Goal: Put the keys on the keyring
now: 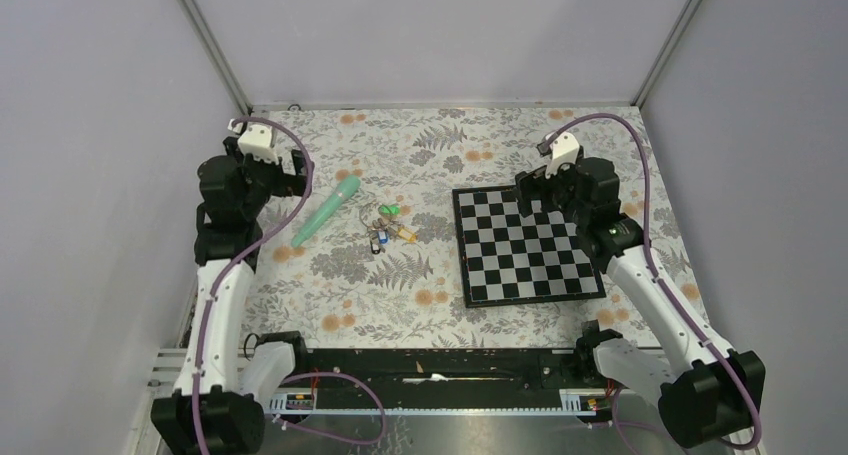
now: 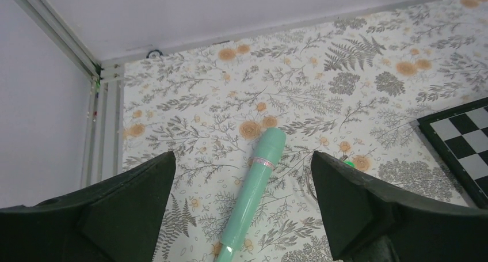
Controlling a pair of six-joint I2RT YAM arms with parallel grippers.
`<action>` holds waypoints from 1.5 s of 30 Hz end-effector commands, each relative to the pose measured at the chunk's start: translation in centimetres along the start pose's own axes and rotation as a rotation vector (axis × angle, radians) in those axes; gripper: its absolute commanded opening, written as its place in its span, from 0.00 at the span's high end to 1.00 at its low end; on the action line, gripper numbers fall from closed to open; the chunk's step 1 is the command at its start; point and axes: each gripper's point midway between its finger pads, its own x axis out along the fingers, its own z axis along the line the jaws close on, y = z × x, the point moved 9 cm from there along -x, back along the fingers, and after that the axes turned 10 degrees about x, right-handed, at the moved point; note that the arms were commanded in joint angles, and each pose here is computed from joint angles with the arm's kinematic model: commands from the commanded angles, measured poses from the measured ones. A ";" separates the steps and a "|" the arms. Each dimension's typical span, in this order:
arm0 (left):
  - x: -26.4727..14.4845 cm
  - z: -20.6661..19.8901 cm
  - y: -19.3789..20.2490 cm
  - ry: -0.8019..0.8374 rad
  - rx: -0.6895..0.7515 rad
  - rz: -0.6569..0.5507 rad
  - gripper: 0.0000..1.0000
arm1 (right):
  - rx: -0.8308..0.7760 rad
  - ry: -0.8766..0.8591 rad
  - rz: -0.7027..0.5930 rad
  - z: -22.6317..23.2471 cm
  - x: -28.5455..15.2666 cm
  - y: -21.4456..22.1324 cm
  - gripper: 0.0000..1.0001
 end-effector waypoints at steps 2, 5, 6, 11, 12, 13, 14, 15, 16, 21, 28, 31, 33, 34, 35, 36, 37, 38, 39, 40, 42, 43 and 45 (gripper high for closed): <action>-4.0 -0.5 -2.6 -0.040 0.062 -0.148 0.01 | 0.022 0.006 -0.088 0.2 -1.0 -1.2 0.00; -5.9 -1.1 -3.5 -0.030 0.098 -0.228 0.01 | 0.009 -0.068 -0.075 0.9 -1.9 -1.1 0.00; -6.3 -1.3 -3.7 -0.028 0.104 -0.248 0.01 | 0.015 -0.081 -0.084 1.1 -2.3 -1.2 0.00; -7.2 -1.6 -4.3 -0.023 0.057 -0.270 0.01 | 0.030 -0.097 -0.117 1.4 -3.2 -1.4 0.00; -7.2 -1.7 -4.4 -0.024 0.034 -0.266 0.01 | 0.028 -0.094 -0.122 1.4 -3.3 -1.4 0.00; -7.1 -1.6 -4.4 -0.027 0.013 -0.259 0.01 | 0.027 -0.089 -0.124 1.3 -3.4 -1.4 0.00; -7.0 -1.6 -4.4 -0.026 -0.010 -0.250 0.01 | 0.028 -0.080 -0.125 1.2 -3.4 -1.4 0.00; -6.8 -1.5 -4.5 -0.027 -0.025 -0.241 0.01 | 0.029 -0.073 -0.126 1.2 -3.4 -1.4 0.00; -6.4 -1.5 -4.4 -0.021 -0.046 -0.226 0.01 | 0.034 -0.068 -0.125 1.1 -3.4 -1.4 0.00; -5.3 -1.5 -4.1 -0.003 -0.114 -0.206 0.01 | 0.055 -0.072 -0.107 1.0 -3.2 -1.2 0.00; -5.2 -1.9 -2.7 0.012 -0.121 -0.171 0.01 | 0.059 -0.068 -0.095 0.6 -3.4 -1.0 0.00; -5.0 -2.2 -2.1 0.032 -0.133 -0.161 0.01 | 0.062 -0.073 -0.091 0.6 -3.4 -0.9 0.00; -5.0 -2.2 -2.0 0.040 -0.141 -0.159 0.01 | 0.065 -0.082 -0.088 0.6 -3.4 -0.9 0.00; -5.0 -2.3 -2.1 0.041 -0.144 -0.160 0.01 | 0.065 -0.084 -0.089 0.6 -3.4 -0.9 0.00; -5.0 -2.3 -2.1 0.042 -0.147 -0.160 0.01 | 0.067 -0.084 -0.091 0.6 -3.5 -0.9 0.01; -5.1 -2.3 -2.1 0.043 -0.147 -0.161 0.01 | 0.069 -0.083 -0.093 0.6 -3.5 -0.9 0.00; -5.1 -2.3 -2.1 0.044 -0.147 -0.161 0.01 | 0.070 -0.080 -0.094 0.5 -3.6 -1.0 0.00; -5.1 -2.3 -2.1 0.041 -0.148 -0.162 0.01 | 0.071 -0.077 -0.095 0.5 -3.6 -1.0 0.00; -5.2 -2.3 -2.1 0.039 -0.147 -0.164 0.01 | 0.070 -0.078 -0.095 0.5 -3.6 -0.9 0.00; -5.2 -2.3 -2.0 0.037 -0.147 -0.163 0.01 | 0.070 -0.082 -0.093 0.5 -3.6 -0.9 0.01; -5.2 -2.3 -1.9 0.039 -0.149 -0.160 0.01 | 0.068 -0.090 -0.091 0.6 -3.6 -0.8 0.00; -5.2 -2.3 -1.8 0.037 -0.149 -0.159 0.01 | 0.068 -0.090 -0.091 0.6 -3.6 -0.8 0.00; -5.2 -2.3 -1.8 0.040 -0.150 -0.162 0.01 | 0.066 -0.088 -0.094 0.6 -3.6 -0.8 0.00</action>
